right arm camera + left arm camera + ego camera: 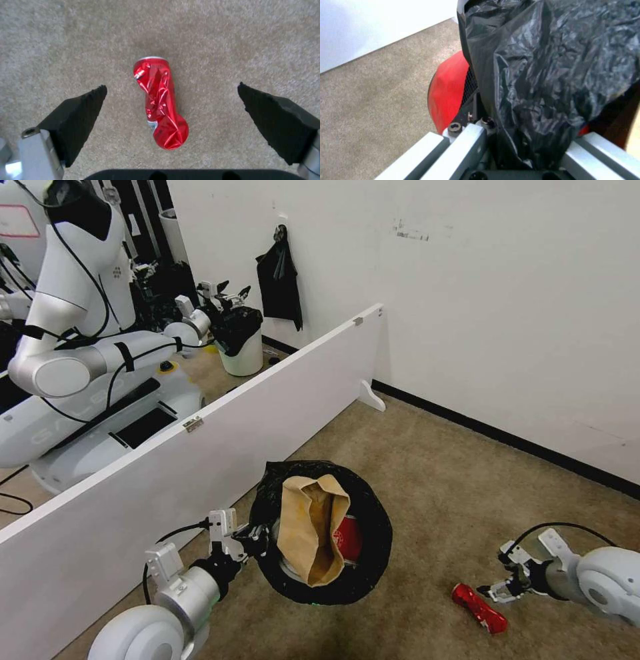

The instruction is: Pick up the trash bin, then pick up the garbage from the floor and place it into the trash bin.

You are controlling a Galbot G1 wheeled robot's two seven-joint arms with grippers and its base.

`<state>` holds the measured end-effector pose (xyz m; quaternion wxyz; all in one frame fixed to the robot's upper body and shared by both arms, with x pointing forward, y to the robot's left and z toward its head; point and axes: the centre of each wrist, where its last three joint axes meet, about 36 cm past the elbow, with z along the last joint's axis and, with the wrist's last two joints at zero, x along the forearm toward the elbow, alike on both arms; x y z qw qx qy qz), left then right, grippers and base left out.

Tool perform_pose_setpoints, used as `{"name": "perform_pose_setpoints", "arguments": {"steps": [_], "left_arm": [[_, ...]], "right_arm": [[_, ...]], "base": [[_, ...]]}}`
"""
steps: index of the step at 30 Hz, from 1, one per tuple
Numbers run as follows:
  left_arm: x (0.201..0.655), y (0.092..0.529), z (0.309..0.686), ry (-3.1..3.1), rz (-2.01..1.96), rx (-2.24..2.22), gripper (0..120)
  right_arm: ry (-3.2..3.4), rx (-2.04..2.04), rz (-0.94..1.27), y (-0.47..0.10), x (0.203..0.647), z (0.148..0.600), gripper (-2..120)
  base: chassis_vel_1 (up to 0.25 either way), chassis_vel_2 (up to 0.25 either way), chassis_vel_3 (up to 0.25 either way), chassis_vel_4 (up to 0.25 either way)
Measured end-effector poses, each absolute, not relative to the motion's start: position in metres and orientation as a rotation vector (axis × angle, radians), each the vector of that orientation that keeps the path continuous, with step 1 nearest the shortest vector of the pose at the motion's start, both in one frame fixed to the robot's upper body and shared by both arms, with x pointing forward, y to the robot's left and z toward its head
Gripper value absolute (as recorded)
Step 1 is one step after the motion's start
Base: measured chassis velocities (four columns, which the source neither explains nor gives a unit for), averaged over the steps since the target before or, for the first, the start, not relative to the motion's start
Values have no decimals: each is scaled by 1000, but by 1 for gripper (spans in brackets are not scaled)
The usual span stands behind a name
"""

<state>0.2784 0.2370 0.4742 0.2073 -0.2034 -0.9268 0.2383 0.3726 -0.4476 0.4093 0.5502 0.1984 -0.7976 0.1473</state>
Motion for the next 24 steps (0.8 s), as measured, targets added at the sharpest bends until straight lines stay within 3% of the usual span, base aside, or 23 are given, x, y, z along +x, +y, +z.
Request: {"name": "perform_pose_setpoints", "arguments": {"steps": [24], "left_arm": [[274,234,471,-2573,663,-555,0]], "right_arm": [[-1863,498,296,-438,373,372,100]], "base": [[0,0,0,0]]}}
